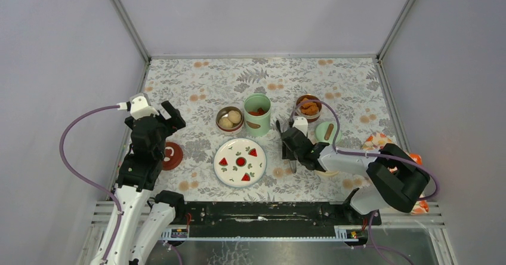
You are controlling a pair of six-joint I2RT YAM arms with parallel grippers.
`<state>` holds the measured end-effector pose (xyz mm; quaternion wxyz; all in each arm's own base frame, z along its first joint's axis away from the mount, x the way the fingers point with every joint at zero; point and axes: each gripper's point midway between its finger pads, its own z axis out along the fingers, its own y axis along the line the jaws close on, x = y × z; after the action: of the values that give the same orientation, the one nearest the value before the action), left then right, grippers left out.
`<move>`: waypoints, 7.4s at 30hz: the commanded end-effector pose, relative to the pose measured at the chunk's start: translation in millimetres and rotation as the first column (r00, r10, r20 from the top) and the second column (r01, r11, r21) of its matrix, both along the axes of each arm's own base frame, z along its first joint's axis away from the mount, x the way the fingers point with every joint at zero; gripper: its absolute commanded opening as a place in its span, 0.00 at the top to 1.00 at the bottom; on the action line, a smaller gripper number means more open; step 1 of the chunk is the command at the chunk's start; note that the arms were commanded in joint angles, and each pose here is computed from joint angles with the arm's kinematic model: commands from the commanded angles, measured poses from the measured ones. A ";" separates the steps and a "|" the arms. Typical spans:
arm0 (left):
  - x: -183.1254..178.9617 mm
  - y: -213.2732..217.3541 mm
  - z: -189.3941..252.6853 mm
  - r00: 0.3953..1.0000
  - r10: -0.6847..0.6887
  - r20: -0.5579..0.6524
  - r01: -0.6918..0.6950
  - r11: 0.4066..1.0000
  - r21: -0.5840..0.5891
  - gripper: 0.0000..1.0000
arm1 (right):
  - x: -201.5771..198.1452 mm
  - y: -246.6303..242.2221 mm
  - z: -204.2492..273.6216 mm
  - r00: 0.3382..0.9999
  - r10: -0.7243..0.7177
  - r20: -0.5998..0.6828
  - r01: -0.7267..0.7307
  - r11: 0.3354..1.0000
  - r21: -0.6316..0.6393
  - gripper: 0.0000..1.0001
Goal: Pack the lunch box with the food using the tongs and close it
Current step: Place the clamp at the center of the board, then pick up the box lid from the center of the board, then close the box lid on the packing box.
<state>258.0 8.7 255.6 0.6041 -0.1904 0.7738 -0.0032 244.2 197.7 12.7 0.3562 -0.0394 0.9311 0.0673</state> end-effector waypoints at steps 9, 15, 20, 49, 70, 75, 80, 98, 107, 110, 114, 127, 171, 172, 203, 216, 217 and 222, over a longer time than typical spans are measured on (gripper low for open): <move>4.5 -4.3 9.1 0.999 -0.024 0.041 0.024 1.000 -0.015 0.01 | 15.4 -1.0 61.0 0.997 -0.048 0.068 0.047 0.999 0.021 0.34; 6.0 -8.9 7.3 0.998 -0.045 0.034 0.046 0.999 -0.016 0.01 | 29.2 -27.9 100.8 0.987 -0.110 0.114 0.113 0.993 -0.019 0.33; 2.8 -12.1 11.6 0.997 -0.061 0.050 0.061 0.998 -0.011 0.01 | 42.6 -72.2 118.6 0.962 -0.239 0.132 0.248 0.967 -0.055 0.34; 0.3 -49.2 43.8 0.970 -0.190 0.149 0.200 0.979 -0.051 0.02 | 87.5 -152.2 32.2 0.844 -0.521 -0.130 0.517 0.854 -0.066 0.50; 16.2 -82.4 49.9 0.941 -0.311 0.131 0.325 0.941 -0.099 0.01 | 94.4 -152.8 97.6 0.894 -0.445 -0.057 0.442 0.895 -0.052 0.93; 31.5 -99.2 48.2 0.928 -0.362 0.087 0.371 0.921 -0.122 0.02 | 103.3 -134.1 147.3 0.933 -0.361 0.000 0.361 0.932 0.027 0.94; 47.1 -119.6 51.3 0.901 -0.431 0.057 0.435 0.889 -0.146 0.01 | 108.4 -103.2 195.4 0.971 -0.230 0.062 0.227 0.972 0.054 0.94; 79.7 -175.7 12.9 0.803 -0.589 -0.095 0.533 0.779 -0.330 0.01 | 112.7 61.7 243.2 0.958 0.273 0.086 -0.278 0.959 0.048 0.94; 84.2 -193.8 -11.0 0.768 -0.631 -0.111 0.539 0.730 -0.420 0.01 | 108.8 106.6 234.5 0.914 0.402 0.059 -0.406 0.911 0.072 0.94; 87.1 -196.7 -17.0 0.765 -0.634 -0.116 0.535 0.725 -0.434 0.02 | 108.0 117.6 229.3 0.902 0.430 0.051 -0.433 0.898 0.077 0.94; 90.8 -200.3 -22.7 0.761 -0.638 -0.120 0.530 0.718 -0.451 0.01 | 109.4 124.4 220.3 0.895 0.444 0.035 -0.445 0.894 0.055 0.94; 101.3 -210.7 -42.2 0.746 -0.651 -0.143 0.515 0.699 -0.495 0.02 | 115.6 133.7 194.5 0.890 0.457 -0.015 -0.457 0.890 -0.010 0.94; 112.5 -230.9 -50.5 0.717 -0.678 -0.159 0.527 0.678 -0.512 0.13 | 118.9 121.0 195.9 0.911 0.405 -0.082 -0.400 0.914 0.074 0.93; 113.0 -231.8 -50.4 0.716 -0.679 -0.159 0.528 0.677 -0.513 0.13 | 119.3 119.3 195.2 0.913 0.400 -0.085 -0.394 0.916 0.078 0.93; 123.4 -249.0 -85.8 0.670 -0.705 -0.233 0.514 0.667 -0.540 0.35 | 121.4 117.5 191.9 0.914 0.401 -0.071 -0.394 0.914 0.094 0.67; 114.7 -245.3 -101.6 0.658 -0.702 -0.274 0.499 0.678 -0.539 0.37 | 116.2 112.7 195.4 0.910 0.413 -0.030 -0.409 0.909 0.084 0.57; 113.9 -245.0 -103.0 0.657 -0.701 -0.277 0.497 0.680 -0.539 0.37 | 114.7 112.5 190.6 0.910 0.413 -0.040 -0.409 0.909 0.075 0.57; 111.3 -243.5 -109.5 0.655 -0.697 -0.293 0.490 0.687 -0.537 0.37 | 107.1 107.0 165.6 0.910 0.406 -0.087 -0.407 0.913 0.011 0.54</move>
<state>377.3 -235.1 166.8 0.3210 -0.0463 0.8846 -0.3351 354.0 307.8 183.7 0.2848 -0.2181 0.9193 0.1619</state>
